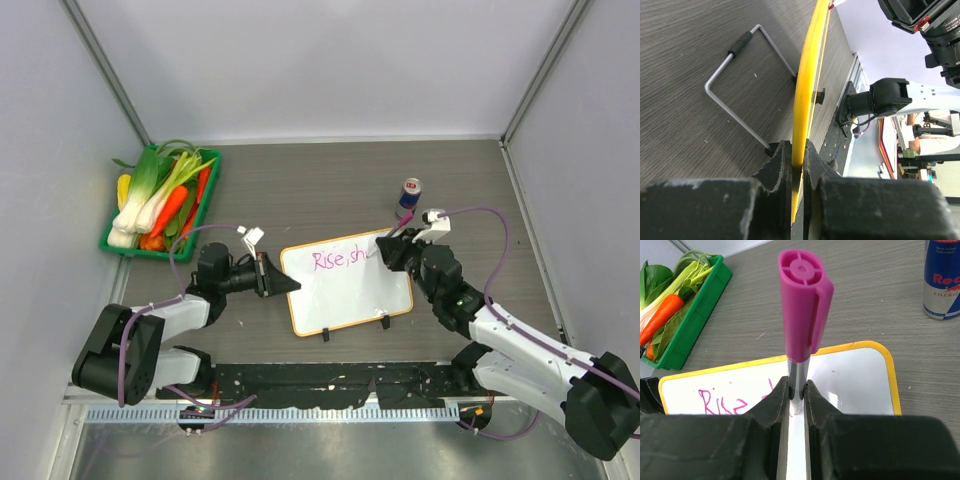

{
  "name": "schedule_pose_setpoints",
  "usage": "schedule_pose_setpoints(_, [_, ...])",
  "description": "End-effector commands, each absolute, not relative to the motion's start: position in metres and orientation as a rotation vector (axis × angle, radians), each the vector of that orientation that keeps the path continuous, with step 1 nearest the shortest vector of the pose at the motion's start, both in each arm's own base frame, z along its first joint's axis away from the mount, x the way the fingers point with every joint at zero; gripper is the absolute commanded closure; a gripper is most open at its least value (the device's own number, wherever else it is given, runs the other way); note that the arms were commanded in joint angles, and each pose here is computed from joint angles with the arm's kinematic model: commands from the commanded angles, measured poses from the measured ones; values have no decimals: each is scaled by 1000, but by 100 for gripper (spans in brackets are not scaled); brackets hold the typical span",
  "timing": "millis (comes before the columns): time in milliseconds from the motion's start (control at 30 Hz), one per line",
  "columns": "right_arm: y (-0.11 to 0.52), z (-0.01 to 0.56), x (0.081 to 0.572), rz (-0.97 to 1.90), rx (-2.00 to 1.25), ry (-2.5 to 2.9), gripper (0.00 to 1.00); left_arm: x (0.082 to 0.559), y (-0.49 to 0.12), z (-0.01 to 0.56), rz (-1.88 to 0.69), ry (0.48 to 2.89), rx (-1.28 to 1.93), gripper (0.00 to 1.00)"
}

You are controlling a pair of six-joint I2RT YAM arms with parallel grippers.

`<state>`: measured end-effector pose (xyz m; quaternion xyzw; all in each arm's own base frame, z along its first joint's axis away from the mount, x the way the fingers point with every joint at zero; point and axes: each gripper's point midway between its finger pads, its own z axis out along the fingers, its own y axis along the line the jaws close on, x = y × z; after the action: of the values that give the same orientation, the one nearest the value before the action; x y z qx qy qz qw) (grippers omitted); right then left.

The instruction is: Write a sentence on the whiteboard

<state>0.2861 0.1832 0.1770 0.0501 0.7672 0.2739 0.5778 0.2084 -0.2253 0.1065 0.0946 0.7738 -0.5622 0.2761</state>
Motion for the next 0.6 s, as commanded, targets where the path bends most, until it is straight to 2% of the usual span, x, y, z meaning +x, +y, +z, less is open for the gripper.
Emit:
schedule_pose_setpoints(0, [178,165,280,632,124,1827,99,221,-219,89,-1388,2117,222,100])
schedule_pose_setpoints(567, [183,240,296,686,151,1643,99,220,-218,88,-1388,2119,221,100])
